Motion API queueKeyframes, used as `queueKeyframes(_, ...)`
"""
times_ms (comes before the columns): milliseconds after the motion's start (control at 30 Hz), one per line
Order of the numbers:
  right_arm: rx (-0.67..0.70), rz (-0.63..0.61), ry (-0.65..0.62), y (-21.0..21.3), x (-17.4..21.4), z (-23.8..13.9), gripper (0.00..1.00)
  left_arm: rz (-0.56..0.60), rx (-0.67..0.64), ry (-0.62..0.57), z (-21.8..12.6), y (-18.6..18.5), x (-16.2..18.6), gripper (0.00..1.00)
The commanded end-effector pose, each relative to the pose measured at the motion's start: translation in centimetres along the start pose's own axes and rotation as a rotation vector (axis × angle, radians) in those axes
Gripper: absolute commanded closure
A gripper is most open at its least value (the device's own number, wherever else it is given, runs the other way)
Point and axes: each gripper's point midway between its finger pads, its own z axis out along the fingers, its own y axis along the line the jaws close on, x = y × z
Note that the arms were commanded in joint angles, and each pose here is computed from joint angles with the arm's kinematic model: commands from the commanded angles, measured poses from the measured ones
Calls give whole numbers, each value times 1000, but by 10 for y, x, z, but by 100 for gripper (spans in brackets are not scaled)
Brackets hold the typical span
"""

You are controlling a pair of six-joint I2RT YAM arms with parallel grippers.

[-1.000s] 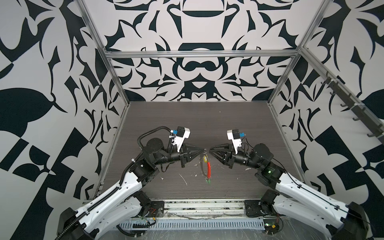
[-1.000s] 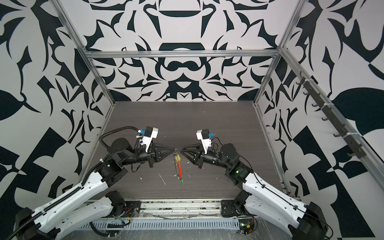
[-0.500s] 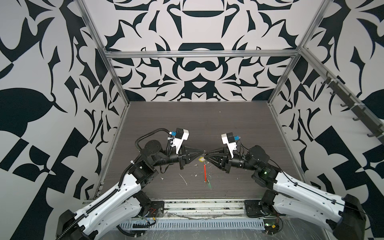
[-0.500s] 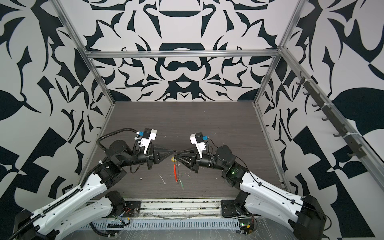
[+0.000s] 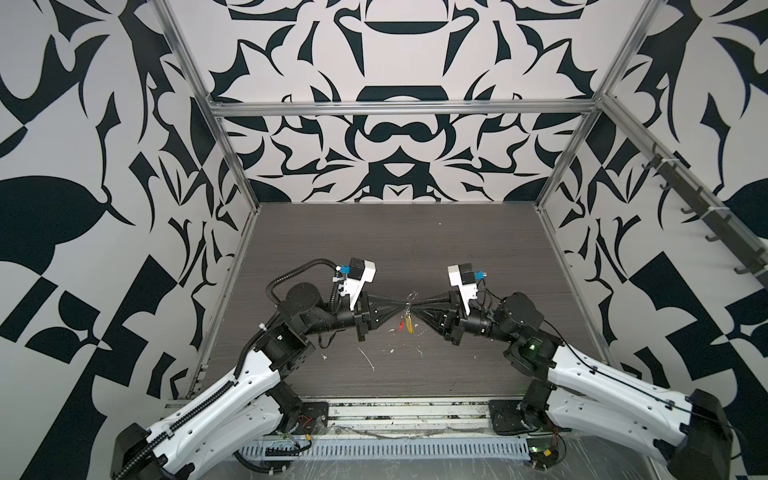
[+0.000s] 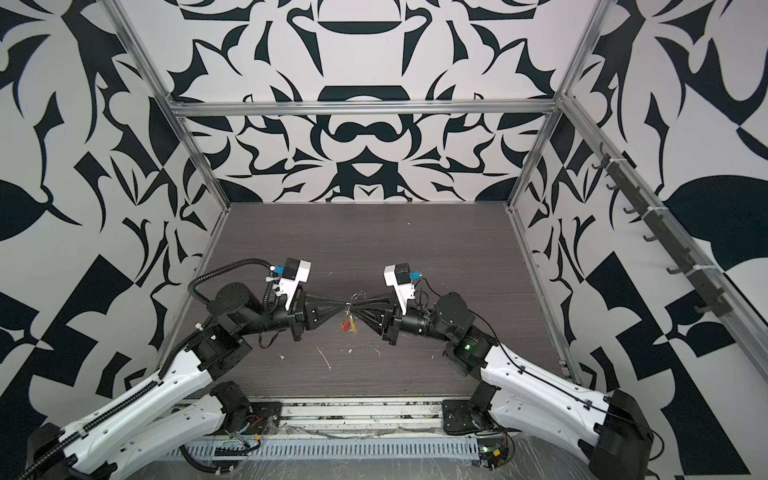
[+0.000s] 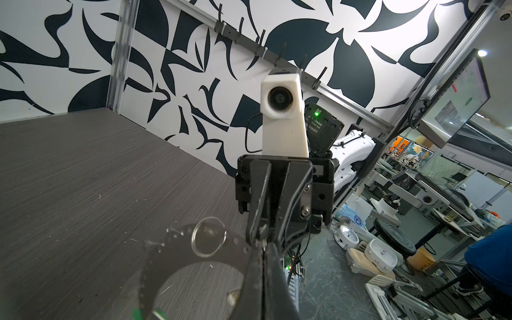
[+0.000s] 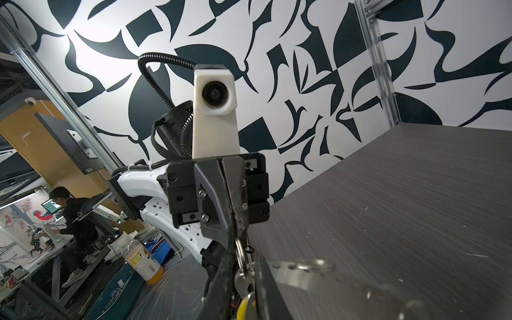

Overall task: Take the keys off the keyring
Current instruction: 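Grasp the hanging keyring with the right gripper beside the left gripper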

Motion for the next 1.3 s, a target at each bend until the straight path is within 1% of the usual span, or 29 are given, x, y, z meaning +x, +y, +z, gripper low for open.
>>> queueKeyframes(0, -73, -46, -78, 24, -30, 3, 86, 20, 26, -24, -2, -7, -4, 100)
queueKeyframes(133, -77, -43, -76, 24, -29, 4, 94, 20, 23, -25, -2, -6, -4, 100)
queueKeyframes(200, -80, -42, -73, 25, -28, 4, 100, 16, 24, -25, -1, -6, -4, 100)
queueKeyframes(300, -81, -38, -65, 26, -28, 5, 100, 6, 25, -21, 0, -5, -4, 100)
queueKeyframes(367, -48, -28, -41, 22, -26, 5, 100, -11, 9, -18, 0, -2, -4, 99)
queueKeyframes(433, -4, -27, -5, 16, -21, 4, 100, -29, -18, -13, -1, 2, -2, 77)
queueKeyframes(467, 24, -27, 14, 13, -20, 2, 100, -36, -29, -10, -1, 3, -1, 69)
queueKeyframes(500, 64, -27, 42, 9, -17, 0, 100, -41, -39, -9, -2, 4, -1, 63)
queueKeyframes(533, 97, -34, 74, 5, -13, -2, 100, -44, -48, -8, -4, 4, 0, 59)
queueKeyframes(633, 149, -43, 176, 0, -3, -5, 100, -49, -65, 10, -8, 4, 4, 54)
queueKeyframes(700, 143, -51, 261, 2, 5, -4, 100, -52, -79, 23, -10, 6, 8, 53)
queueKeyframes(833, 78, -46, 440, 12, 21, -1, 100, -51, -93, 52, -12, 7, 14, 55)
queueKeyframes(933, 34, -54, 526, 20, 25, -1, 100, -46, -95, 65, -13, 7, 17, 59)
queueKeyframes(1000, 16, -65, 565, 25, 25, -3, 100, -46, -89, 70, -13, 6, 18, 62)
queueKeyframes(1100, 26, -88, 592, 26, 23, -6, 100, -48, -67, 80, -12, 2, 19, 70)
queueKeyframes(1167, 40, -100, 595, 25, 20, -8, 100, -50, -53, 85, -12, 0, 20, 72)
queueKeyframes(1267, 55, -110, 594, 24, 16, -10, 100, -59, -19, 97, -10, -4, 21, 73)
